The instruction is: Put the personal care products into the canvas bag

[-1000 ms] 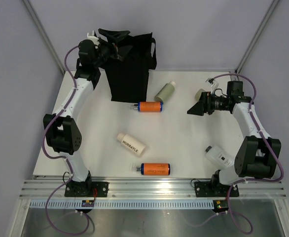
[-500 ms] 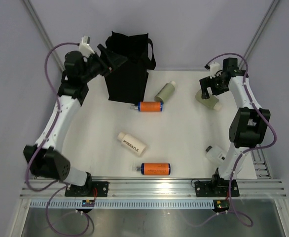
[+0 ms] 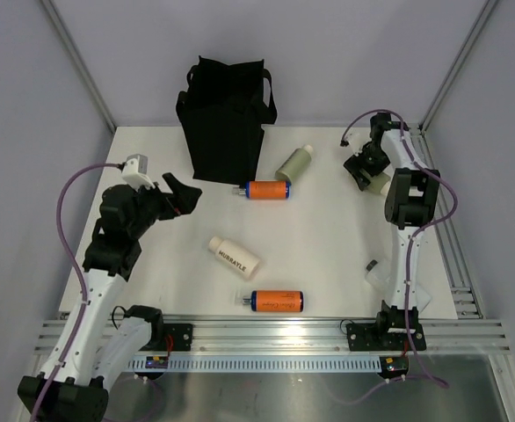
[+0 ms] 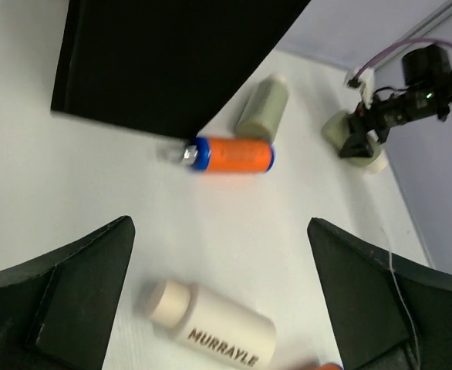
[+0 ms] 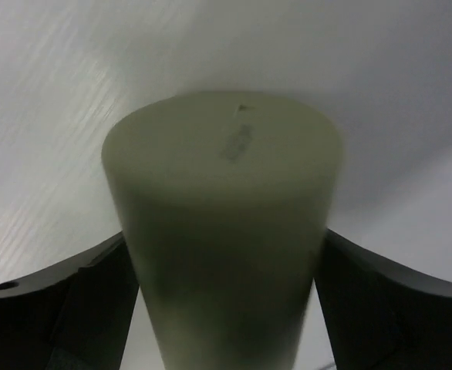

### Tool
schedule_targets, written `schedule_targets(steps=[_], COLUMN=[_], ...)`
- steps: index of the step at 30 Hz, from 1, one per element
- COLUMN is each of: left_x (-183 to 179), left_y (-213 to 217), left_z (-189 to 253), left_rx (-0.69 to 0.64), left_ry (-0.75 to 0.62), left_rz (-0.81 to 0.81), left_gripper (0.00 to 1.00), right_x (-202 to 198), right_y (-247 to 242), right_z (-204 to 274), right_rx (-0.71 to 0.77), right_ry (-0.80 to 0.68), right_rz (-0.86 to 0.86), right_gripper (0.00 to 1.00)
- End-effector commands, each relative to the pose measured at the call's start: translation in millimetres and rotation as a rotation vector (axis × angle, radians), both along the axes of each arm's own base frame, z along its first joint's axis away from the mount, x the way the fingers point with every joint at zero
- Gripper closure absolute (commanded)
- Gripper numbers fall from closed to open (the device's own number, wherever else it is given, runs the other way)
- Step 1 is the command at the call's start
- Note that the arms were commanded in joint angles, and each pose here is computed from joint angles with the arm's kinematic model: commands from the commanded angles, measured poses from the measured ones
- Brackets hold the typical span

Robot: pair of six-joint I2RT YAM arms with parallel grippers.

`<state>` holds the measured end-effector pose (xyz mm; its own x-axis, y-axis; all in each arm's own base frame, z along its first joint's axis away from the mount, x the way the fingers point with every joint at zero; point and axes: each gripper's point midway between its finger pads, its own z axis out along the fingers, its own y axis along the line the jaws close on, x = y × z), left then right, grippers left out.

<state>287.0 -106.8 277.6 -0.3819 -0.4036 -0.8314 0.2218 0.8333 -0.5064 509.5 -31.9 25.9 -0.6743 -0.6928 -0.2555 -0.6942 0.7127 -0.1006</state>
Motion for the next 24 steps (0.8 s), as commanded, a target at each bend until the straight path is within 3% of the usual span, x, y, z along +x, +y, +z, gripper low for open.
schedule_targets(steps=[1,3,6,9,13,16,17,18,19,20,21,22,24], left_x=[-16.4,-24.4,-28.9,-29.9,-29.8,-29.5,-30.5,-30.8,-30.3,-30.6,-31.1,-30.8,-31.1], left_y=[7.1,8.4,13.5,15.3,11.5,5.7,4.3,2.1,1.2,0.6,0.1,-0.3,-0.4], left_z=[-32.9,-32.1,-31.1,-32.5,-52.2,-62.1,-73.0,-75.4,-75.9,-79.7,-81.3,-81.6,-84.4], left_rx=[-0.016,-0.037,-0.039,-0.059,-0.17,-0.258,-0.287,-0.304,-0.317,-0.329,-0.333,-0.339,-0.34], left_ry=[0.107,0.102,0.084,0.101,0.186,0.227,0.259,0.265,0.263,0.273,0.276,0.274,0.279], left_rz=[0.043,0.052,0.08,0.103,0.145,0.157,0.167,0.161,0.161,0.164,0.163,0.162,0.162], left_gripper=[0.01,0.01,0.01,0.01,0.01,0.01,0.01,0.01,0.01,0.01,0.01,0.01,0.01], right_x=[-6.0,-9.9,-21.2,-30.6,-46.4,-66.9,-56.8,-73.8,-61.5,-62.4,-71.8,-59.1,-63.4], right_y=[-5.8,-3.8,10.3,34.2,83.8,112.8,129.4,140.9,145.7,152.7,160.2,166.0,179.0], right_z=[-8.1,-11.3,-2.4,25.8,72.0,75.6,107.7,94.1,112.1,114.8,107.0,125.4,132.2], right_rx=[-0.077,-0.06,0.036,0.258,0.696,0.91,1.075,1.112,1.164,1.181,1.193,1.223,1.302], right_ry=[0.057,0.075,0.094,0.103,0.191,0.348,0.353,0.442,0.349,0.355,0.445,0.321,0.348], right_rz=[0.019,-0.008,-0.062,-0.189,-0.377,-0.583,-0.635,-0.714,-0.682,-0.717,-0.864,-0.851,-0.971], right_gripper=[0.19,0.39,0.82,1.0,1.0,1.0,1.0,1.0,1.0,1.0,1.0,1.0,1.0])
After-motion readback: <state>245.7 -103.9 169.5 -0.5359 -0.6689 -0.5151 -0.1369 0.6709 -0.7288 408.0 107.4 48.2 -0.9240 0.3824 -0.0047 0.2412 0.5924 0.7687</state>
